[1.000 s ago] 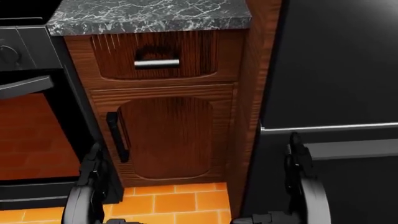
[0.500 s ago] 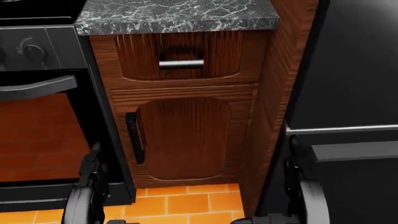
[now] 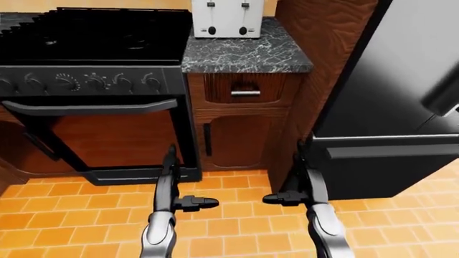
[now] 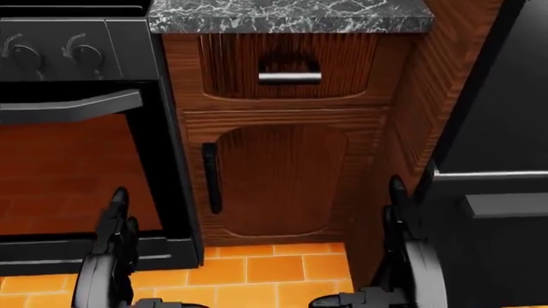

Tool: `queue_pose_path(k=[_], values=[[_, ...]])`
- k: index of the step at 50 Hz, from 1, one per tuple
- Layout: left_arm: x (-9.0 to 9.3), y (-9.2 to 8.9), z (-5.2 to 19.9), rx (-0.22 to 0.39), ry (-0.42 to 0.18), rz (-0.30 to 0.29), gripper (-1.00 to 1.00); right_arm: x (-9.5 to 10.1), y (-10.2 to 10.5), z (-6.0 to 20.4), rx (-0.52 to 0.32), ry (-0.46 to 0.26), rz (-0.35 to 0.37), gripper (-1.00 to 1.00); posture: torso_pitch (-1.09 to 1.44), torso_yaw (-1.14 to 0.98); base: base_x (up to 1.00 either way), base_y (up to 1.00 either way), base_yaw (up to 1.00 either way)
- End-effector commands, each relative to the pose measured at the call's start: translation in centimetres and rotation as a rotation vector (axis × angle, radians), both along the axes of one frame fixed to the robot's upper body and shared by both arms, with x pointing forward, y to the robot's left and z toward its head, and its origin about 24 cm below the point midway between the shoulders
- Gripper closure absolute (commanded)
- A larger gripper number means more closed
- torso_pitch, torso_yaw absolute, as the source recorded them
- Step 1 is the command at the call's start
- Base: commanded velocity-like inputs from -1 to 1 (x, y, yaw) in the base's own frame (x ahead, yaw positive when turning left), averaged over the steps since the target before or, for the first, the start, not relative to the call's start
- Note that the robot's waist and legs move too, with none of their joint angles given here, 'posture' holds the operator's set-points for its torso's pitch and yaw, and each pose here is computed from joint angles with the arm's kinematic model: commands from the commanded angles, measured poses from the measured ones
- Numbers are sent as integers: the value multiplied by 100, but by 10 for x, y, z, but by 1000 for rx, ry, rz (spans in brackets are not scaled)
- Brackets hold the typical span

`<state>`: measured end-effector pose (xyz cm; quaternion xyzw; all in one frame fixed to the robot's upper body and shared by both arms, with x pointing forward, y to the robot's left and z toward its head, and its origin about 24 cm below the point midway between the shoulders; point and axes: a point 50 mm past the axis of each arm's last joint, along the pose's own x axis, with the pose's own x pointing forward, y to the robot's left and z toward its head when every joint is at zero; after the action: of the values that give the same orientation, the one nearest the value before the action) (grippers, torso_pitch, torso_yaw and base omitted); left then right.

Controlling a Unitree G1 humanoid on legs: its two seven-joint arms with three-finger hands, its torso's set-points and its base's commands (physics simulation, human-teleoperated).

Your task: Push down the lever of the toaster to turn it on.

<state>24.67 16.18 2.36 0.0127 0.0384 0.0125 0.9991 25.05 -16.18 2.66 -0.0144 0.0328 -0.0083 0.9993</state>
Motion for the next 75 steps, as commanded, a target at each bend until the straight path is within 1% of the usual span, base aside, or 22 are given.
queue_pose_path(k=[1,9,13,18,24,28,32,35,37,38,39,40,41,43,44,46,50,51,53,58,72,75], values=[[5,-4,19,-5,-94,-14,-100,3,-3,13,-11,-68,-7,-100,0,0,0,0,0],[6,-3,21,-20,-98,-7,-100,2,-3,14,-11,-67,-8,-100,0,0,0,0,0],[14,-1,26,-22,-103,-4,-100,9,-3,15,-28,-63,-8,-100,0,0,0,0,0],[21,3,40,-28,-116,10,-100,18,1,36,-23,-82,-16,-100,0,0,0,0,0],[32,10,71,-24,-150,36,-100,34,2,70,-46,-123,-38,-100,0,0,0,0,0],[39,13,102,-10,-174,28,-100,44,11,102,-55,-152,9,-100,0,0,0,0,0],[51,14,134,-3,-195,19,-100,48,14,135,-71,-170,18,-100,0,0,0,0,0],[56,13,157,-21,-201,19,-100,49,11,145,-39,-162,17,-100,0,0,0,0,0],[62,13,174,-38,-217,16,-100,49,11,164,-34,-186,18,-100,0,0,0,0,0],[63,13,177,-41,-220,13,-100,49,11,169,-29,-197,20,-100,0,0,0,0,0],[64,10,184,-24,-229,-18,-100,48,11,181,-26,-214,17,-100,0,0,0,0,0],[63,8,193,-48,-241,-31,-100,48,11,190,-36,-230,13,-100,0,0,0,0,0],[65,9,198,-38,-251,-26,-100,49,11,199,-37,-237,9,-100,0,0,0,0,0],[65,9,208,-56,-261,-26,-100,52,9,212,-42,-255,0,-100,0,0,0,0,0],[65,9,212,-59,-264,-27,-100,52,8,217,-71,-263,-4,-100,0,0,0,0,0],[61,11,229,-66,-290,-20,-100,50,8,229,-63,-283,15,-100,0,0,0,0,0],[55,12,240,-54,-302,-21,-100,44,6,258,-42,-333,15,-100,0,0,0,0,0],[53,13,241,-75,-301,-21,-100,40,5,256,-43,-339,18,-100,0,0,0,0,0],[50,13,246,-67,-310,-23,-100,34,-1,258,-33,-349,6,-100,0,0,0,0,0],[38,17,260,-64,-338,-20,-100,27,-2,265,-5,-363,10,-100,0,0,0,0,0],[39,12,258,-57,-342,-31,-100,22,-2,271,18,-386,19,-100,0,0,1,10,0],[37,11,262,-72,-347,-41,-100,23,-1,271,17,-384,20,-100,0,0,3,16,0]])
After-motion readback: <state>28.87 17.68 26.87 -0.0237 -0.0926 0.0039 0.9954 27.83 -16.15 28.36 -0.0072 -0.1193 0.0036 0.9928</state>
